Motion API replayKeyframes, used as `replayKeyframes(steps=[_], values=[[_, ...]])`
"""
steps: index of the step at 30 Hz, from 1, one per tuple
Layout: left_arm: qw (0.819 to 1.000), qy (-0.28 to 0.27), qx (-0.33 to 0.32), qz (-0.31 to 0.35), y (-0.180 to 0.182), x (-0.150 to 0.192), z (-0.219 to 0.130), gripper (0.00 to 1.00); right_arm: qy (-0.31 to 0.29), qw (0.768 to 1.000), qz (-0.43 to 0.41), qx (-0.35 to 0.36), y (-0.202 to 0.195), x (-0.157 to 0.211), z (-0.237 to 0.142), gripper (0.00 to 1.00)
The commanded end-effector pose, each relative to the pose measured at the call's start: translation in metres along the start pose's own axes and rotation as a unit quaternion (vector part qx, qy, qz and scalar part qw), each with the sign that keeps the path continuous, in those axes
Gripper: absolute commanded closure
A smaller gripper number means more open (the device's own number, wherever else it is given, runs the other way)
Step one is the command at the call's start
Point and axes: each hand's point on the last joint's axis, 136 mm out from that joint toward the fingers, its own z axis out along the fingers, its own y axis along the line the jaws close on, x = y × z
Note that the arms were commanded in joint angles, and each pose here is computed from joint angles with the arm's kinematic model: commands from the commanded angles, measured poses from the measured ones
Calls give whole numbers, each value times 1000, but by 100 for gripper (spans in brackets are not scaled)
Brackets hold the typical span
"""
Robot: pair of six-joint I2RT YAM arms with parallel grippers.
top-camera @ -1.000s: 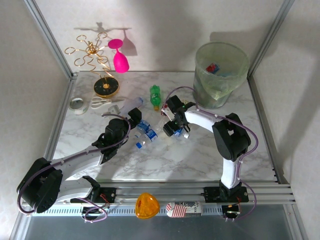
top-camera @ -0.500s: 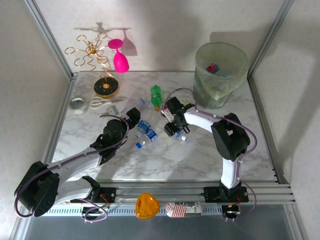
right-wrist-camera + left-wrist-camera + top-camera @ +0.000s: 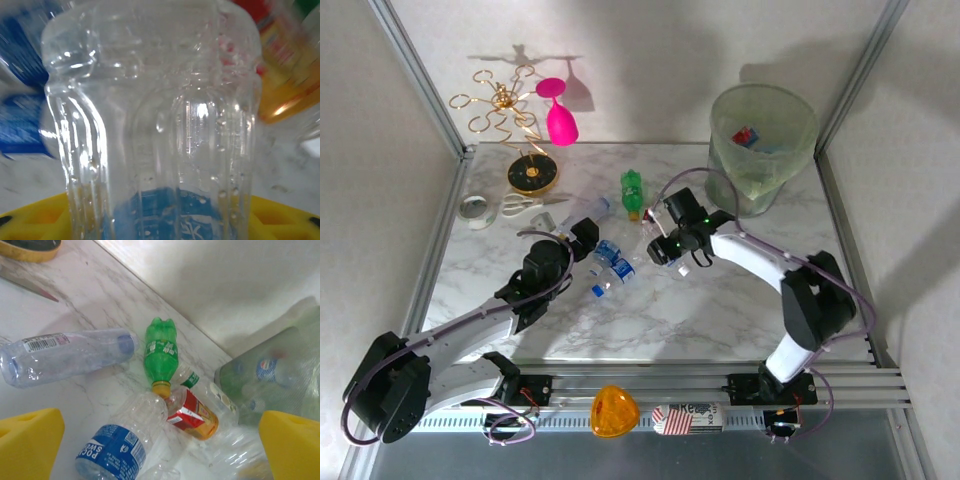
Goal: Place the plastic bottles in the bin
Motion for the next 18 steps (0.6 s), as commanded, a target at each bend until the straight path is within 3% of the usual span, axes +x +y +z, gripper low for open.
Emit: replayKeyframes(steps=[1, 10, 18], values=[[999, 25, 25, 11, -20, -2, 2, 0, -114, 993, 17, -12, 7, -53, -42, 46], [997, 58, 53, 20, -42, 4, 9, 0, -307, 946, 106, 22, -34, -149, -148, 47], [996, 25, 61, 62, -55, -10, 20, 0, -431, 878, 175, 116, -116, -184, -241, 48]])
